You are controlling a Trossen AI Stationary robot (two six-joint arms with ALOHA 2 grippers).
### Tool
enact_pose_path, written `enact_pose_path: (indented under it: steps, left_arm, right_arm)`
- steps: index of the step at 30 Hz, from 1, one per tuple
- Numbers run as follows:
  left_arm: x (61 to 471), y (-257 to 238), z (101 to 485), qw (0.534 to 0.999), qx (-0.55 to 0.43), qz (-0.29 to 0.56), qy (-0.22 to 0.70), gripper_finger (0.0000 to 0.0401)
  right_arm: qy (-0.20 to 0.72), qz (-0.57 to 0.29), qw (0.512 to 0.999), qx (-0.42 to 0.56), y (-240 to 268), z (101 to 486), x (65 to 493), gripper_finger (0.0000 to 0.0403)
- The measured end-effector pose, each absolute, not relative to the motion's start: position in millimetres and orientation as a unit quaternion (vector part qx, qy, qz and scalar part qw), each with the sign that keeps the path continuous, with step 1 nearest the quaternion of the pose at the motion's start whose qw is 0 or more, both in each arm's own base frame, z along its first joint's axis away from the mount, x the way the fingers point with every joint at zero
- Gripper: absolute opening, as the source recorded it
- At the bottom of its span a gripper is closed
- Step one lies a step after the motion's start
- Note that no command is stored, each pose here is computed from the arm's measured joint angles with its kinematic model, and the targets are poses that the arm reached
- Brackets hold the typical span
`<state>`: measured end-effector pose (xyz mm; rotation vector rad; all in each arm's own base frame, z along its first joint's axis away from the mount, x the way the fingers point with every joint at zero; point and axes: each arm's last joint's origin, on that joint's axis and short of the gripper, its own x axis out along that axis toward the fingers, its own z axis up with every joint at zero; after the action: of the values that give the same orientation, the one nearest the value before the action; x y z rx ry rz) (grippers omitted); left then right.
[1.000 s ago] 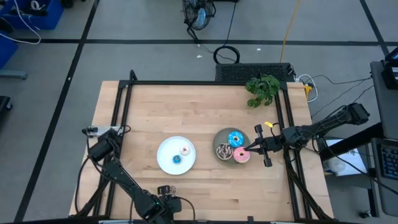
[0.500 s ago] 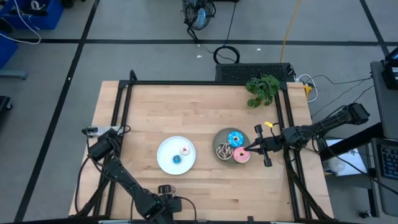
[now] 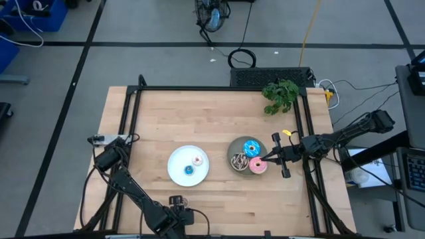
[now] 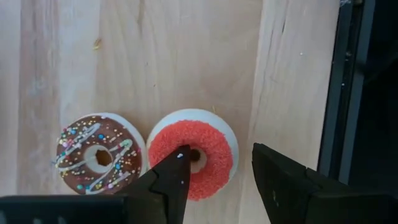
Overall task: Pick & Place donuts
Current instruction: Put the small orange donut on the white plate
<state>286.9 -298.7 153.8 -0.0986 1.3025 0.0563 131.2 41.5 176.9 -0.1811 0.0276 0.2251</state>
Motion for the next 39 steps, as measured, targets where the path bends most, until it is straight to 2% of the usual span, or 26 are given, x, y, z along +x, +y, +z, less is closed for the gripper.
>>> enact_pose_path:
  steps: [16,20,26,28,33,39]
  left_arm:
    - [291.9,-302.2,138.2,0.790,-0.048,0.017,0.611,0.0170]
    - [291.6,-301.7,138.0,0.789,-0.040,0.012,0.613,0.0130]
    - [293.6,-300.1,138.1,0.781,-0.041,-0.002,0.623,0.0024]
    - [296.8,-299.0,141.3,0.775,-0.046,-0.003,0.630,0.0013]
    - [303.2,-303.4,167.8,0.765,-0.023,-0.016,0.643,0.0018]
    - [307.4,-304.3,242.9,0.775,0.014,-0.006,0.632,0.0011]
  right_arm:
    - [0.014,0.112,0.989,-0.091,41.5,176.9,131.2,0.0000]
    - [0.013,0.112,0.989,-0.091,41.5,177.0,131.2,0.0000]
    - [0.013,0.112,0.989,-0.093,41.5,177.0,131.2,0.0000]
    - [0.013,0.112,0.989,-0.093,41.5,177.0,131.2,0.0000]
    - [0.013,0.112,0.989,-0.093,41.5,177.0,131.2,0.0000]
    - [0.013,0.112,0.989,-0.093,41.5,176.9,131.2,0.0000]
